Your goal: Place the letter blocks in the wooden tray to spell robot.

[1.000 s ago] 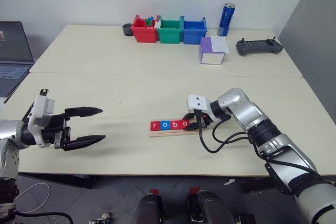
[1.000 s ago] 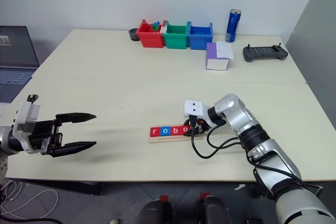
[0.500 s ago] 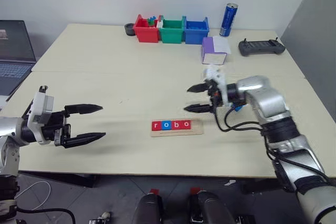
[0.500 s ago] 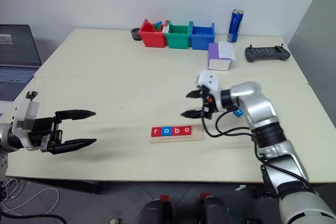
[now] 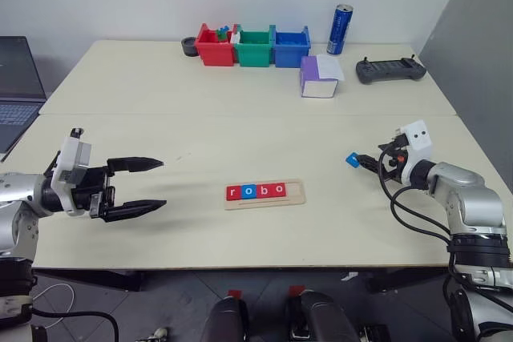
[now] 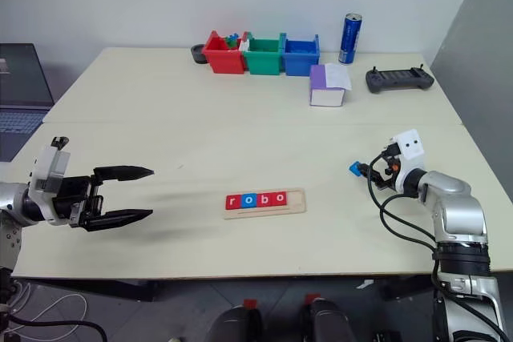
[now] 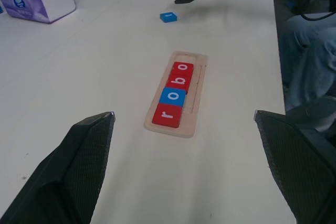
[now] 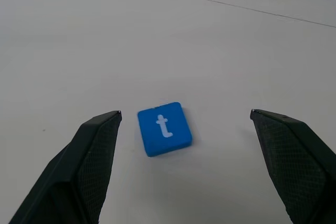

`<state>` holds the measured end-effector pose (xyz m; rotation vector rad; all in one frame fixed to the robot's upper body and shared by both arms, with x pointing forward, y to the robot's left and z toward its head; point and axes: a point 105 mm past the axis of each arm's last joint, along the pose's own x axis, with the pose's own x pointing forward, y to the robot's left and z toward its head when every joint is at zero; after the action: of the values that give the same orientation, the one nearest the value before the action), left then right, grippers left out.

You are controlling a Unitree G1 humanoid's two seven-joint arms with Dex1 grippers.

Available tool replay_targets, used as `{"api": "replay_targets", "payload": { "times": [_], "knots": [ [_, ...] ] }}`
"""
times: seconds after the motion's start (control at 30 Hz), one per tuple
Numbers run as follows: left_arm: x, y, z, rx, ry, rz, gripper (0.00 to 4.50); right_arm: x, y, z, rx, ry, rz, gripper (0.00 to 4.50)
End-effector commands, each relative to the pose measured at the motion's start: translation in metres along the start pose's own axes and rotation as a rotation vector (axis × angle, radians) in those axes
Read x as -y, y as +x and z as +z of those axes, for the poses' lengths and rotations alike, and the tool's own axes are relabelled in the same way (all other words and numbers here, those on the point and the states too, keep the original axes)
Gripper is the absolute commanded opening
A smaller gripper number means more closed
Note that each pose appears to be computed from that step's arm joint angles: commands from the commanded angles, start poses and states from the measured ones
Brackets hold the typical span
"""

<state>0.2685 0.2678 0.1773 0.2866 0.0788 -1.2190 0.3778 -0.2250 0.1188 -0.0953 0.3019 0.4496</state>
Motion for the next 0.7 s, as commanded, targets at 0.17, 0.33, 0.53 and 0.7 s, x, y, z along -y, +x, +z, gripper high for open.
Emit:
{"api": "replay_targets", "payload": {
  "times": [0.17,0.33,0.53,0.7],
  "knots": [
    [-0.004,0.002,0.009,0.015,0.04,-0.012,4.5,0.004,0.026,-0.006,-0.008,-0.045,0.023,4.18],
    [-0.005,0.001,0.01,0.015,0.044,-0.009,4.5,-0.001,0.033,-0.023,-0.073,-0.073,0.066,4.18],
    [-0.005,0.0,0.01,0.012,0.044,-0.006,4.5,-0.004,0.031,-0.032,-0.078,-0.058,0.07,2.66],
    [-0.007,0.003,0.009,0.01,0.04,-0.012,4.5,-0.004,0.029,-0.04,-0.085,-0.054,0.04,0.98]
  ]
}}
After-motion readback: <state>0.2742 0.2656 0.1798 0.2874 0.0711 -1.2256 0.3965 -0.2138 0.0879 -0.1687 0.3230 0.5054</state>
